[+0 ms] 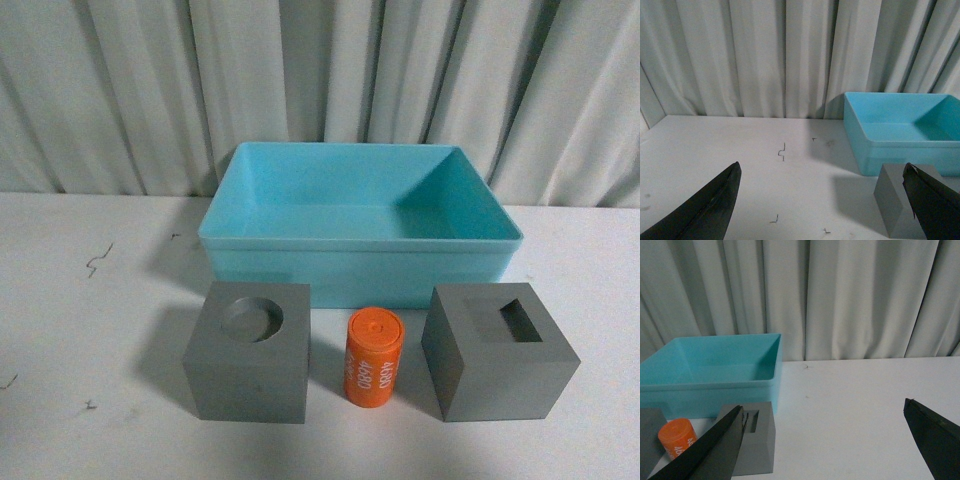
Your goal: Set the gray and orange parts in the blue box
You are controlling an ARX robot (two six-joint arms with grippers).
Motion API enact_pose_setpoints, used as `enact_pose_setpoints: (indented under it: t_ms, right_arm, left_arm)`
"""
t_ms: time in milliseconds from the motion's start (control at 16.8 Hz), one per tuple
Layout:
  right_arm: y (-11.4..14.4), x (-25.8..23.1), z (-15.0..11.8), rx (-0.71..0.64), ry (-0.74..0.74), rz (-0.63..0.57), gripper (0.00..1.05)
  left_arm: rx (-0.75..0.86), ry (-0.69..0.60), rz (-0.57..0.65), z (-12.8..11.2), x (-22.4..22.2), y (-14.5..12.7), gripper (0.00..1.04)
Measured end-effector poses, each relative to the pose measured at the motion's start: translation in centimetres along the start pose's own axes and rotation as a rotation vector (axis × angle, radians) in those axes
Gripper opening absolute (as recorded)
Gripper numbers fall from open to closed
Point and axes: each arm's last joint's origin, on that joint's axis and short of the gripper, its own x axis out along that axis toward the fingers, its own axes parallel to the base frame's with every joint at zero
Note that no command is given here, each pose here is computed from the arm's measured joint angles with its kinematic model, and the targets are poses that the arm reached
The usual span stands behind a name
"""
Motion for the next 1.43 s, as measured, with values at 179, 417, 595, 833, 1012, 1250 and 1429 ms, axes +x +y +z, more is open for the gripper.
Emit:
enact_pose_setpoints:
  t_ms: [179,417,595,833,1012,1250,1429]
  right_arm:
    - [0.0,0.0,0.0,0.000,0.000,0.000,0.98]
    - [0.0,0.0,0.0,0.000,0.000,0.000,0.98]
    - [0.0,0.0,0.0,0.000,0.000,0.000,0.98]
    - [-0.2,0.3,0.0,0.062,0.339,-0.139,0.98]
    - [-2.2,5.6,4.6,0.111,0.394,-0.226,0.98]
    - [-0.7,10.9,6.3,0.020,0.363,-0.028,0.98]
    - [0.6,13.1,4.8,-0.007,0.432,0.054,0.98]
  left_arm:
    - [0.000,0.000,0.000,0.0,0.0,0.0,0.98]
    - [0.000,0.000,0.000,0.0,0.0,0.0,0.98]
    - [0.000,0.000,0.000,0.0,0.0,0.0,0.98]
    - [0.000,0.000,0.002,0.0,0.0,0.0,0.98]
    - [0.000,0.000,0.000,0.0,0.0,0.0,0.98]
    - [0.000,0.000,0.000,0.0,0.0,0.0,0.98]
    - [0.000,0.000,0.000,0.0,0.0,0.0,0.98]
